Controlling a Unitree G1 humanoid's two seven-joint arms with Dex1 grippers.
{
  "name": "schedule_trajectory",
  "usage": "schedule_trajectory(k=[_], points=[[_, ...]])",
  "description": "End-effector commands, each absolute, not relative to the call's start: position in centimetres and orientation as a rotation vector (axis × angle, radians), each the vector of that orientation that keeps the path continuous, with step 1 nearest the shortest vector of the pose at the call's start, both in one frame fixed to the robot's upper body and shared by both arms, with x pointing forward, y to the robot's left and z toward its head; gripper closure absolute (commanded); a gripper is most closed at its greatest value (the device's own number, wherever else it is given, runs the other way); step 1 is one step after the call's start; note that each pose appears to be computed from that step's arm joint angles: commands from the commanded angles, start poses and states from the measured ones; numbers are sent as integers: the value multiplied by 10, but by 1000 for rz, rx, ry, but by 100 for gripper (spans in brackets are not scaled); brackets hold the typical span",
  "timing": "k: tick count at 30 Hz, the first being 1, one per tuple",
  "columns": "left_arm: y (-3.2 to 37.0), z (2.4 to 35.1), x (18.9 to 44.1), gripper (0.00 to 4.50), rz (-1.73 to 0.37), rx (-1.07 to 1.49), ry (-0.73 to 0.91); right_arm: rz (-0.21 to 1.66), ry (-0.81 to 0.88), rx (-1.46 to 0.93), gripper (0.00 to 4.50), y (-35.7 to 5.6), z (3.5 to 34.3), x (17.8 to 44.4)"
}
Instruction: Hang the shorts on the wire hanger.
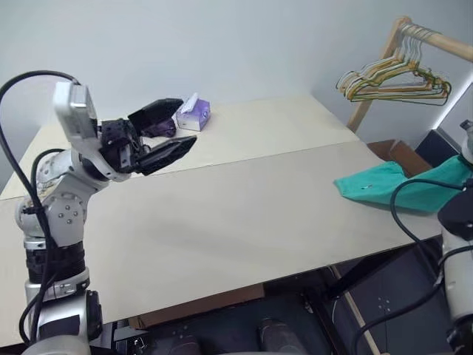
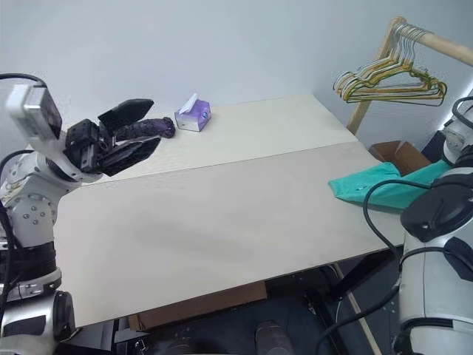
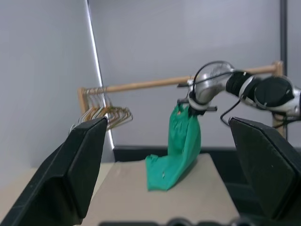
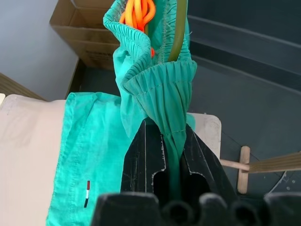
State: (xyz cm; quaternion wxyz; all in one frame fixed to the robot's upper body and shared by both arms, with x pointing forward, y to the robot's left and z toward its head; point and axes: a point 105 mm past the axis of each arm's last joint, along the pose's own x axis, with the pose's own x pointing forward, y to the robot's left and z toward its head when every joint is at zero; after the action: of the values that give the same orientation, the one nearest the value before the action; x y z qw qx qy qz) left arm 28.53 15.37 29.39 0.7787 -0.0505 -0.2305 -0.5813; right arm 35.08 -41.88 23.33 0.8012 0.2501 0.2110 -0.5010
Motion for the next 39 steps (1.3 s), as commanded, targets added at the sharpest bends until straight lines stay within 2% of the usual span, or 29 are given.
schedule_trajectory(k=[1, 10, 14, 19, 23, 24, 31, 34, 37, 39], points=[[157, 314, 276, 5, -1276, -118, -603, -1096, 418, 542, 450, -423, 240, 348], [156, 313, 276, 5, -1290, -111, -599, -1082, 448, 464, 450, -423, 235, 348], [155, 312, 275, 0, -1293, -111, -594, -1077, 444, 430, 331, -423, 235, 349], [154, 310, 275, 0, -1292, -114, -588, -1098, 422, 363, 158, -425, 241, 349], [154, 309, 275, 0, -1286, -123, -592, -1201, 341, 158, 19, -426, 266, 343], [154, 310, 275, 0, -1285, -125, -593, -1219, 317, 116, 1, -425, 271, 342], [156, 309, 278, 0, -1268, -134, -586, -1345, 167, -190, 1, -408, 309, 339], [161, 305, 283, 0, -1224, -129, -563, -1352, 7, -443, 1, -390, 336, 346], [167, 296, 291, 0, -1134, -83, -513, -1315, -124, -705, 1, -367, 356, 354], [173, 289, 295, 0, -1075, -58, -480, -1197, -168, -791, 1, -349, 356, 370]])
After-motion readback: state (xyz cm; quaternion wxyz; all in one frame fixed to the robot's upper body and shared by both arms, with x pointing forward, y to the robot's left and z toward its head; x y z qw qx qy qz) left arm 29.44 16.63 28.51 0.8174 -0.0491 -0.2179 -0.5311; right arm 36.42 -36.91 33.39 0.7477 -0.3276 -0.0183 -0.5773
